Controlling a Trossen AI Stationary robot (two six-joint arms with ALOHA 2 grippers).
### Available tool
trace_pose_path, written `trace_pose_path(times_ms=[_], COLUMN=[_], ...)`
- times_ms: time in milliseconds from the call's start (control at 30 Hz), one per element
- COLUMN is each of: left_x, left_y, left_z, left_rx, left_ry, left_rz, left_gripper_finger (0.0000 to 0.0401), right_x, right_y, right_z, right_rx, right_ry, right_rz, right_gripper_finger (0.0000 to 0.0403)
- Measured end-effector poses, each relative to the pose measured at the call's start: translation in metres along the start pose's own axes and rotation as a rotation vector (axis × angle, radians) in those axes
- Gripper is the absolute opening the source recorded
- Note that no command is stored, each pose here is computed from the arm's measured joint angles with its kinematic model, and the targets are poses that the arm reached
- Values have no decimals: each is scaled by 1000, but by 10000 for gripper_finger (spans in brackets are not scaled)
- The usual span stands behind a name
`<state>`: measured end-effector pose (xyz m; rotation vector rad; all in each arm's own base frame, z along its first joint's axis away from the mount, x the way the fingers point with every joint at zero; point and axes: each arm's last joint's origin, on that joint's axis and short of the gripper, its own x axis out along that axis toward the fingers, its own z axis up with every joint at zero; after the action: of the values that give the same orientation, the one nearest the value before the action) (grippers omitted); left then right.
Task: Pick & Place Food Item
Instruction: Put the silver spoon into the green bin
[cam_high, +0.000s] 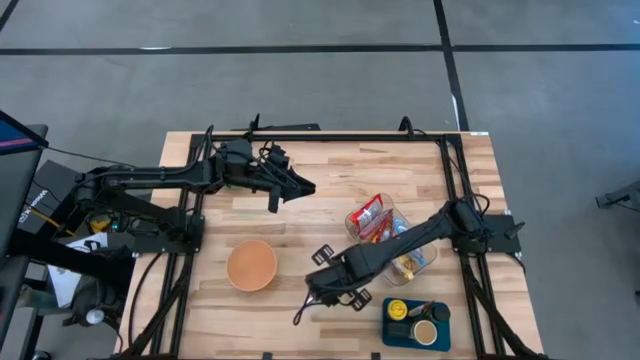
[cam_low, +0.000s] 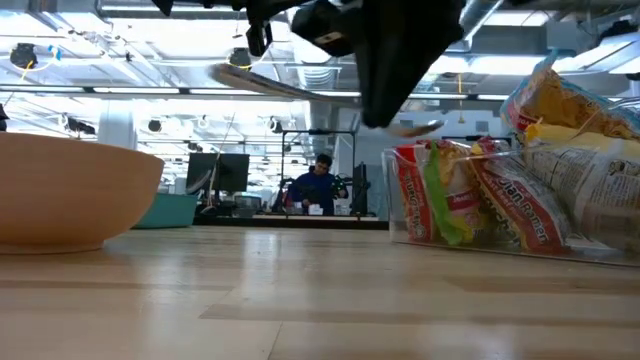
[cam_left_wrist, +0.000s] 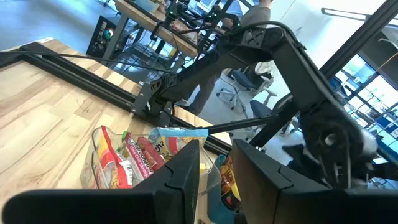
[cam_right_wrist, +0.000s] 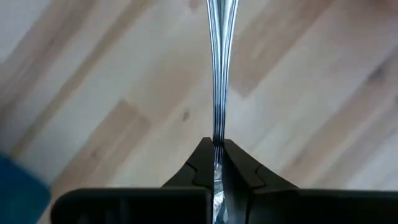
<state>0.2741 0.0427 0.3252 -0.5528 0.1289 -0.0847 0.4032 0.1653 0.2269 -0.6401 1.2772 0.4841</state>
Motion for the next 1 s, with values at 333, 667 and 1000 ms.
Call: trace_pose_path(times_ms=[333, 667, 1000], left_x=[0, 0, 0], left_y=[0, 0, 0], left_z=[0, 0, 0], left_rx=[0, 0, 0], left_ry=[0, 0, 0], left_rz=[0, 0, -1], left_gripper_finger=[90, 90, 90], right_x=[-20, -25, -59], right_y=[1, 15, 10], right_z=[-18, -20, -21], right_rx=[51, -48, -20], right_ry=[200, 299, 307], right_rz=[65, -6, -115], right_gripper_finger=[3, 3, 4])
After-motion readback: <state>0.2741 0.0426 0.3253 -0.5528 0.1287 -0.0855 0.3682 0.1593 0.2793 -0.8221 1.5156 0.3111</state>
